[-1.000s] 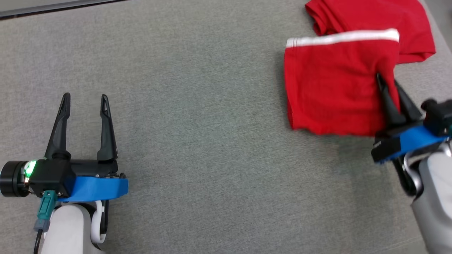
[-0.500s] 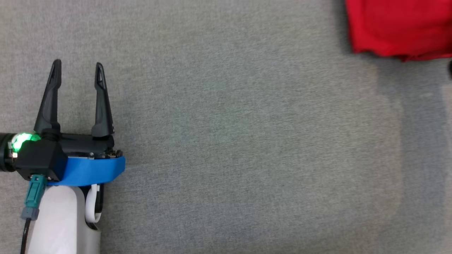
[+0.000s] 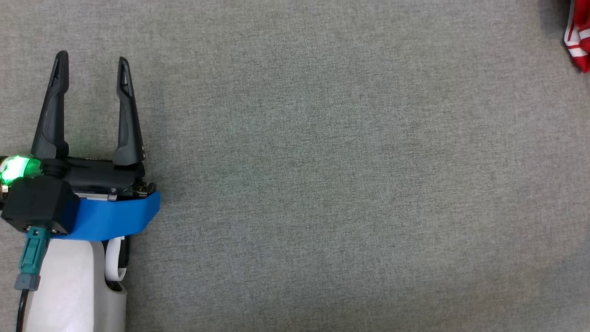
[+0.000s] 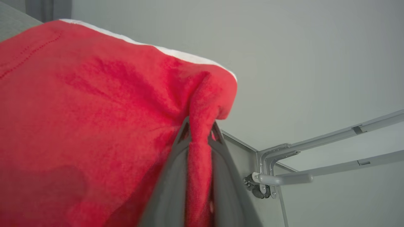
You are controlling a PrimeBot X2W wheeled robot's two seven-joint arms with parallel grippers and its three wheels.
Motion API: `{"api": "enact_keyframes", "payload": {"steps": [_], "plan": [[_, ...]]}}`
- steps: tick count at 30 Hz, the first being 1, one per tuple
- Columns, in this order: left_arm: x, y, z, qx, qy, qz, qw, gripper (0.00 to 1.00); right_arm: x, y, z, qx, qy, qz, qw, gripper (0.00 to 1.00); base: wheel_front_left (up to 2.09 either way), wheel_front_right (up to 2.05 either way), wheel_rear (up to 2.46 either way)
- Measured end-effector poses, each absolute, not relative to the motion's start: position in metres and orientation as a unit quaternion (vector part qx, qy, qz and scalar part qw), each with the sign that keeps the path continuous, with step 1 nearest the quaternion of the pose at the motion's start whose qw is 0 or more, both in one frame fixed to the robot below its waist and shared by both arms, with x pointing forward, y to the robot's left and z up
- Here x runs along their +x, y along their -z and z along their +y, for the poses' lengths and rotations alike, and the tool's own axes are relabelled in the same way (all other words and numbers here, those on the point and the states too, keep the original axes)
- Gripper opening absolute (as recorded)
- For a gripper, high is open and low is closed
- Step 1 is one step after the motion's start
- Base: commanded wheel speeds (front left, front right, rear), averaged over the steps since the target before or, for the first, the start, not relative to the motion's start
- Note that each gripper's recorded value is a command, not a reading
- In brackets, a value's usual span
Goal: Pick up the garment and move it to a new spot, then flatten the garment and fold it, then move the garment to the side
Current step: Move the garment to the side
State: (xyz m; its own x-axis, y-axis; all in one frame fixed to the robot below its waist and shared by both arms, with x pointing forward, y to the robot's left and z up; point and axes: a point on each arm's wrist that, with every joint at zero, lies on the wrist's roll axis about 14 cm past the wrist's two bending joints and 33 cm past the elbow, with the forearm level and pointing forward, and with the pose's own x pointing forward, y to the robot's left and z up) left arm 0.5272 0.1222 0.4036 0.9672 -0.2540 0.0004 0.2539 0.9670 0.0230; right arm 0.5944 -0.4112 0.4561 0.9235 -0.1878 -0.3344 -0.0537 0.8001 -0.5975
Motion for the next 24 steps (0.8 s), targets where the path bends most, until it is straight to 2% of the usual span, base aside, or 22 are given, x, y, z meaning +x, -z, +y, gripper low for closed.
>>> {"api": "enact_keyframes", "payload": {"steps": [3, 4, 6, 15, 24], "plan": [[0.529, -0.402, 0.121, 0.011, 0.130, -0.003, 0.991, 1.00, 0.599, -0.452, -0.407, -0.325, 0.026, 0.194, 0.925, 0.00, 0.00, 0.00, 0.00], [0.529, -0.401, 0.121, 0.011, 0.130, -0.003, 0.991, 1.00, 0.601, -0.453, -0.407, -0.323, 0.027, 0.193, 0.926, 0.13, 0.00, 0.00, 0.00], [0.530, -0.401, 0.120, 0.010, 0.130, -0.004, 0.991, 1.00, 0.604, -0.453, -0.408, -0.325, 0.029, 0.189, 0.926, 1.00, 0.00, 0.00, 0.00], [0.527, -0.413, 0.122, 0.008, 0.124, -0.010, 0.992, 1.00, 0.599, -0.467, -0.411, -0.317, 0.048, 0.172, 0.932, 1.00, 0.00, 0.00, 0.00], [0.507, -0.441, 0.138, 0.007, 0.094, -0.018, 0.995, 1.00, 0.603, -0.519, -0.362, -0.282, 0.017, 0.057, 0.958, 1.00, 0.00, 0.00, 0.00]]}}
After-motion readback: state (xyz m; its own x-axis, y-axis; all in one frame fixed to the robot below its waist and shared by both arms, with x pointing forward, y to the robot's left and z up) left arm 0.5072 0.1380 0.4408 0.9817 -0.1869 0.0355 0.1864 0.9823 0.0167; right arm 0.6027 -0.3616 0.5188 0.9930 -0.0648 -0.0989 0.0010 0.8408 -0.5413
